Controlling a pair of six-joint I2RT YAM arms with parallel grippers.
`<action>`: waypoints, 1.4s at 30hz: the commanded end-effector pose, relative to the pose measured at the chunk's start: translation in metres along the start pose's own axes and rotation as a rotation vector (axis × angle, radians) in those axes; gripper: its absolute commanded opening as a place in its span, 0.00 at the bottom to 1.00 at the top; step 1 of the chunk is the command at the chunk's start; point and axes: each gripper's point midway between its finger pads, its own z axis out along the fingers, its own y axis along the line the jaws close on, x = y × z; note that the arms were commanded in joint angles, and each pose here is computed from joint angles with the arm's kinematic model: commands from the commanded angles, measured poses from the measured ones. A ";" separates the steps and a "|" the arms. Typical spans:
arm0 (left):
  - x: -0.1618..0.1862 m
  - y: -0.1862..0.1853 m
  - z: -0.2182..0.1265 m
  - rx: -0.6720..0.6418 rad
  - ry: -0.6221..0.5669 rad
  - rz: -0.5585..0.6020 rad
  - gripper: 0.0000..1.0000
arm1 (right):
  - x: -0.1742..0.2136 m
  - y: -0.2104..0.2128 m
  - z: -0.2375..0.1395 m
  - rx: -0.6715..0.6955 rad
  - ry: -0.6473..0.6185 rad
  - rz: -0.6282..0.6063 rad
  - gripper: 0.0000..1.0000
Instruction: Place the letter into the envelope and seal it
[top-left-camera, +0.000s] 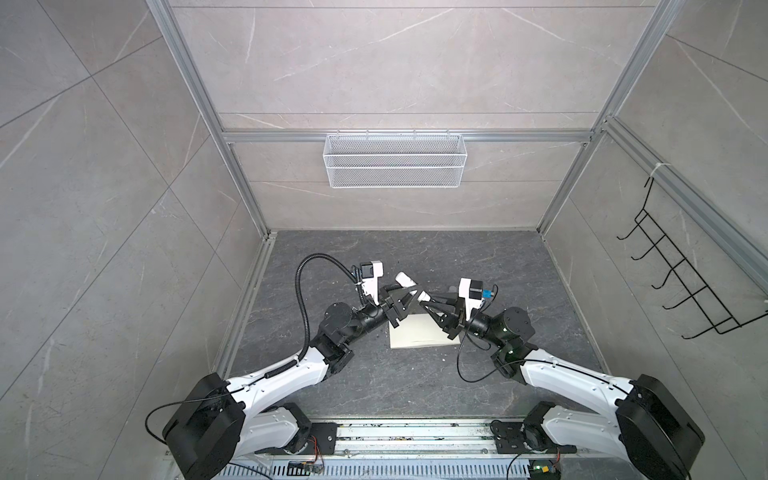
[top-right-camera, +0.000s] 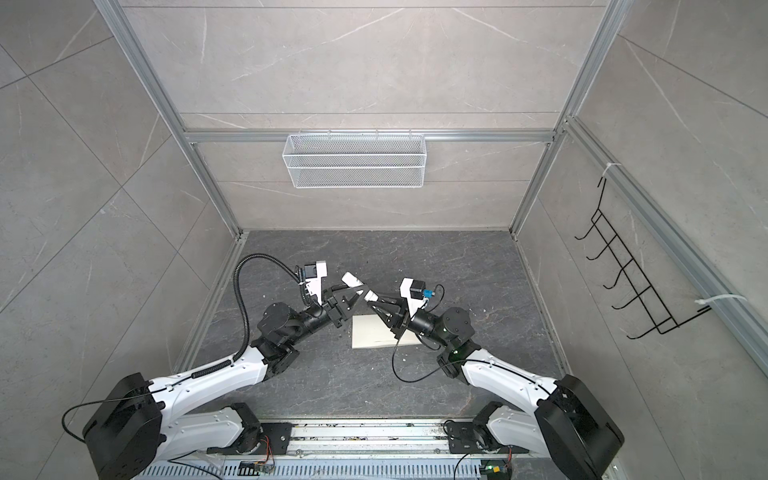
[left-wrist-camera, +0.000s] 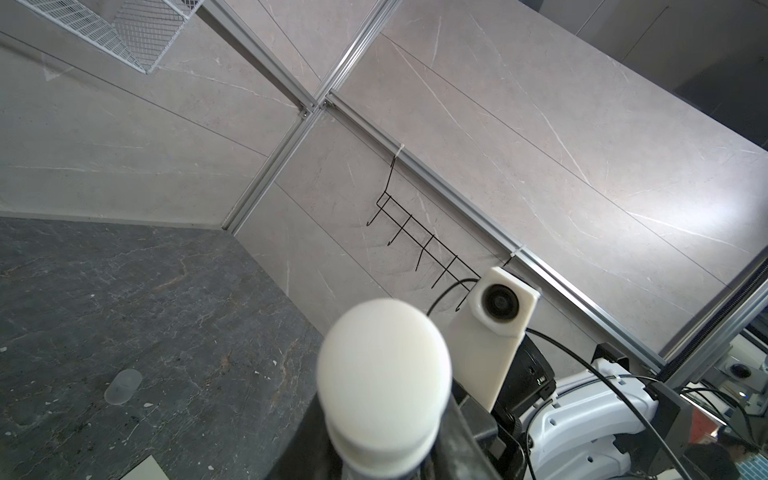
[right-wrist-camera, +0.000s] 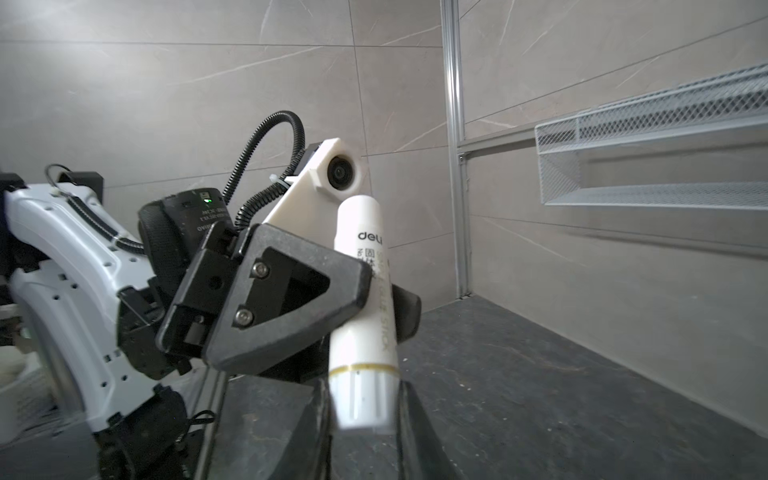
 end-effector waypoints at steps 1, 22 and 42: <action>-0.023 -0.038 -0.003 0.141 -0.055 0.094 0.00 | -0.040 -0.015 0.000 -0.027 -0.104 0.156 0.01; -0.034 -0.014 -0.002 -0.048 -0.057 0.014 0.00 | 0.007 -0.009 -0.002 0.408 0.152 -0.792 0.70; -0.032 -0.012 0.000 -0.052 -0.053 0.008 0.00 | -0.009 0.000 0.005 0.533 0.027 -0.897 0.40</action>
